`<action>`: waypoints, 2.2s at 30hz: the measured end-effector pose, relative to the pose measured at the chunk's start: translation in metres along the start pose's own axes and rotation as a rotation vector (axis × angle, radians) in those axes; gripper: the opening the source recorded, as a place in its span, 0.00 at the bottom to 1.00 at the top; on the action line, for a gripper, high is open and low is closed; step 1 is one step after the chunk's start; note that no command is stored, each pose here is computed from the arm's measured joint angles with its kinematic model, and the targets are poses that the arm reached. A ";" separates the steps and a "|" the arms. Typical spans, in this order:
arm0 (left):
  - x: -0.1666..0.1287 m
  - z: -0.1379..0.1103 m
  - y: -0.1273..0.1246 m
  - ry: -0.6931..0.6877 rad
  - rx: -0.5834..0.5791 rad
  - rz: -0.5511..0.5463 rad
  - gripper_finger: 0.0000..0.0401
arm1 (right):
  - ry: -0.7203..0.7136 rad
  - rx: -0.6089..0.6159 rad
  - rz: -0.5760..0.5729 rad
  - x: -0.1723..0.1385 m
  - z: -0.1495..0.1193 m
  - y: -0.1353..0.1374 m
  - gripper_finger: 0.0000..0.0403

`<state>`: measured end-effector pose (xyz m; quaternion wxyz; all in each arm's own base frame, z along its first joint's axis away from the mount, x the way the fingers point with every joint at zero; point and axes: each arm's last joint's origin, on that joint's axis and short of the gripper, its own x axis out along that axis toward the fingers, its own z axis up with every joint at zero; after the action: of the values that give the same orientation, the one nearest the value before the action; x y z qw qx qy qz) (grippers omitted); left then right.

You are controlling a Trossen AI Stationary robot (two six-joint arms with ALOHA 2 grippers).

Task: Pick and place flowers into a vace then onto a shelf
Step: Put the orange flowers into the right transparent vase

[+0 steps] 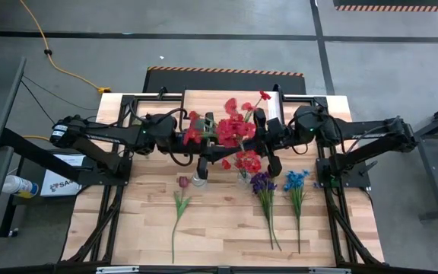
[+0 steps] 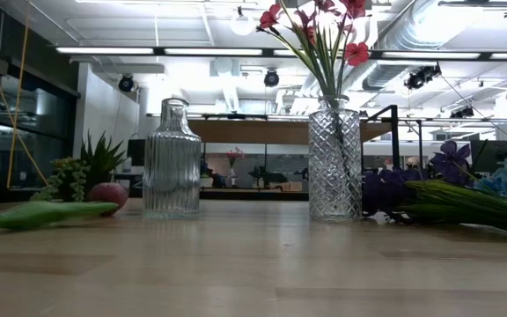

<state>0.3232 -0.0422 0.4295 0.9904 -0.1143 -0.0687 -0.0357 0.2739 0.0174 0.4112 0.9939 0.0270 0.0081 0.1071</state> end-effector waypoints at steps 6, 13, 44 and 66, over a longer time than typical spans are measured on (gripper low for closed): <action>-0.002 0.003 0.000 -0.009 -0.005 -0.001 0.38 | 0.040 -0.059 -0.024 -0.007 0.019 0.002 0.00; -0.009 0.012 -0.002 -0.030 -0.007 -0.004 0.40 | 0.090 -0.122 -0.113 -0.013 0.029 -0.002 0.00; -0.030 0.004 0.002 0.191 -0.084 0.077 0.38 | -0.024 -0.127 -0.222 -0.058 0.057 -0.032 0.00; -0.089 0.024 0.008 0.298 -0.112 0.302 0.36 | -0.107 -0.077 -0.115 -0.129 0.077 0.008 0.00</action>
<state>0.2327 -0.0242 0.4377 0.9758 -0.1718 0.0985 0.0928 0.1480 -0.0066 0.4901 0.9977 -0.0059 -0.0475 0.0484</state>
